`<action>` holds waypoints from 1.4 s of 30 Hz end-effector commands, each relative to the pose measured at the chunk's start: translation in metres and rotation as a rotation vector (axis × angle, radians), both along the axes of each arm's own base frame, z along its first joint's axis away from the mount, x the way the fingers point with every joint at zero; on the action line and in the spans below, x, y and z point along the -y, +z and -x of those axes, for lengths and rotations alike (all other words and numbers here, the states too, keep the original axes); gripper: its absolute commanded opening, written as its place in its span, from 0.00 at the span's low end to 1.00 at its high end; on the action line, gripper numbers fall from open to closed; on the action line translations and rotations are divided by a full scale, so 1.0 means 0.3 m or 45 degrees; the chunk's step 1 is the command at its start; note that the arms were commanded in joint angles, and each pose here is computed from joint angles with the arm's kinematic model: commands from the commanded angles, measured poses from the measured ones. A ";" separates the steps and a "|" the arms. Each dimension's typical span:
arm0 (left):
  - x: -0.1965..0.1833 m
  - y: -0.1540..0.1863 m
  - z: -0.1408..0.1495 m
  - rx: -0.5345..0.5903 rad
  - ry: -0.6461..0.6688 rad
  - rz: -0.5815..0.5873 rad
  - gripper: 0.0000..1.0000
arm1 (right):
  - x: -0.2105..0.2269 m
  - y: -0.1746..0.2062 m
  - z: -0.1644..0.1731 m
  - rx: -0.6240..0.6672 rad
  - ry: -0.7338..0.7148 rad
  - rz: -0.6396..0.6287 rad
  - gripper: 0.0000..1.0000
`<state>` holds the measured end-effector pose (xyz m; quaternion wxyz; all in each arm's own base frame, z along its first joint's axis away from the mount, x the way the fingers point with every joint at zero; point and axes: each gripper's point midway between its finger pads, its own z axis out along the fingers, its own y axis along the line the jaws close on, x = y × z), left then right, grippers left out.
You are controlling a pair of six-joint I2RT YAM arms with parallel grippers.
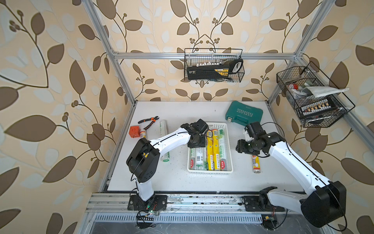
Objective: Put the plastic wrap into the basket
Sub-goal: Place the plastic wrap in the basket.
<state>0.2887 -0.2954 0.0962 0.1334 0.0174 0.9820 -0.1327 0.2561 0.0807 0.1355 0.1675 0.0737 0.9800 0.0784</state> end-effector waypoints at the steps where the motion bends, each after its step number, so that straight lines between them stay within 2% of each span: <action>1: 0.039 0.057 -0.005 0.048 -0.007 0.030 0.38 | 0.004 -0.027 0.021 -0.036 0.015 0.004 0.62; 15: 0.020 0.015 0.026 0.026 -0.010 -0.026 0.39 | 0.004 -0.040 0.023 -0.055 0.023 0.008 0.62; 23: 0.001 -0.007 0.016 0.019 0.001 -0.096 0.48 | 0.007 -0.036 0.017 -0.047 0.024 0.015 0.62; 27: -0.006 0.009 0.007 0.036 0.014 -0.114 0.59 | 0.022 -0.044 0.014 -0.052 0.015 0.040 0.63; 35: 0.004 0.092 -0.010 0.090 0.009 -0.074 0.74 | 0.081 -0.054 -0.001 -0.059 -0.072 0.073 0.63; 42: -0.036 0.204 -0.027 0.206 0.030 -0.074 0.83 | 0.170 -0.078 -0.021 -0.037 -0.194 0.180 0.68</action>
